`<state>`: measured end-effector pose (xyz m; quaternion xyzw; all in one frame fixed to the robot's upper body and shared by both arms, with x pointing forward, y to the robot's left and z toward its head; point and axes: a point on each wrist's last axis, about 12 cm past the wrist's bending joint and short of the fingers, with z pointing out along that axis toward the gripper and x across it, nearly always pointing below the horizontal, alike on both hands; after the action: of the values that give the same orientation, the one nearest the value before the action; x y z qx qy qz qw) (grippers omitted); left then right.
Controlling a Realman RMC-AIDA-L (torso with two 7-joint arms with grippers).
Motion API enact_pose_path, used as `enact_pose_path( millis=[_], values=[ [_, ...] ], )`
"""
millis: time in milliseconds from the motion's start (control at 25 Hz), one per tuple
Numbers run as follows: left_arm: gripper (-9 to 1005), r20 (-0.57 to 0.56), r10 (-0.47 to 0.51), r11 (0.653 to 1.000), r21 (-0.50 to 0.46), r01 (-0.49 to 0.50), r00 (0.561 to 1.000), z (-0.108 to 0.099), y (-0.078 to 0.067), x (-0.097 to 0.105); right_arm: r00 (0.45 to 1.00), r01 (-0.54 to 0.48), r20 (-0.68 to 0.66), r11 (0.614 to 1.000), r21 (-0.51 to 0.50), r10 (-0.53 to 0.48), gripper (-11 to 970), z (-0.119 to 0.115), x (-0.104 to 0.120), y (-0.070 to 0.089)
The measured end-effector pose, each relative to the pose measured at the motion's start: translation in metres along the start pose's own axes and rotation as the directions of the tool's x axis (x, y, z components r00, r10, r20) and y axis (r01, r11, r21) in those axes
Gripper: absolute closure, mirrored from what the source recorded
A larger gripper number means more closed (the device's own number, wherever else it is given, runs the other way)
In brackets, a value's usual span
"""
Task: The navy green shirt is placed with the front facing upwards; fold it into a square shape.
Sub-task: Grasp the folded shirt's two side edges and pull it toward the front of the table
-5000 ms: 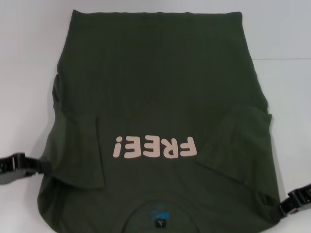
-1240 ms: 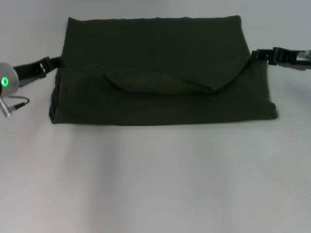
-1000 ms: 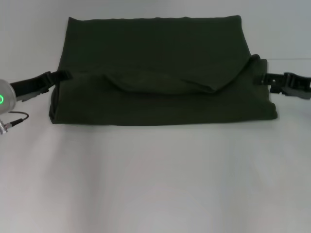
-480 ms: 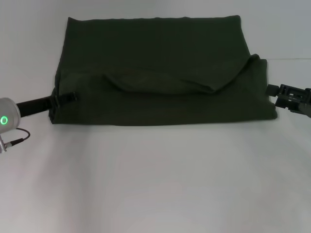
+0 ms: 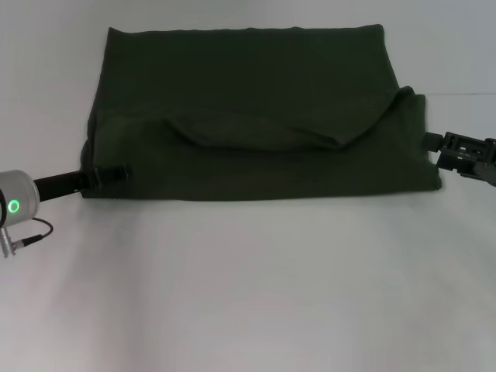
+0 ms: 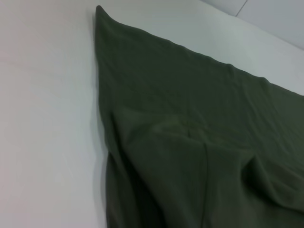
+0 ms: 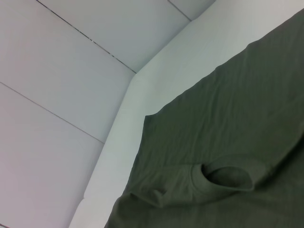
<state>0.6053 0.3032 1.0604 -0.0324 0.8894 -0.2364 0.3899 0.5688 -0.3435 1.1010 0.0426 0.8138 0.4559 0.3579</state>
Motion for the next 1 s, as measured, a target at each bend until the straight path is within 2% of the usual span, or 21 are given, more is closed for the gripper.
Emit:
enact_pose_path(
  millis=[160,400,560,840,1000],
  values=[
    [93,-0.010,0.003,1.000,0.002,-0.003,1.000,-0.001,0.000,0.002,1.000,-0.001,0.001,1.000,-0.003,0.001,103,0.000,0.000,0.000],
    [180,-0.006,0.003,1.000,-0.001,-0.003,1.000,-0.001,0.001,0.001,1.000,-0.004,0.003,1.000,-0.004,0.004,106,0.000,0.000,0.001],
    [406,-0.008,0.011,1.000,0.007,-0.011,1.000,-0.002,-0.001,0.000,1.000,-0.006,0.004,1.000,-0.004,0.006,111,0.000,0.000,0.000],
    [584,-0.008,0.029,0.999,0.031,-0.028,1.000,-0.004,-0.005,-0.004,1.000,-0.005,0.000,1.000,-0.004,0.005,123,0.000,-0.001,0.001],
    [770,-0.012,0.034,0.997,0.063,-0.033,0.999,-0.007,-0.007,-0.012,1.000,0.012,-0.020,1.000,0.015,-0.011,130,-0.002,-0.006,0.000]
  ],
)
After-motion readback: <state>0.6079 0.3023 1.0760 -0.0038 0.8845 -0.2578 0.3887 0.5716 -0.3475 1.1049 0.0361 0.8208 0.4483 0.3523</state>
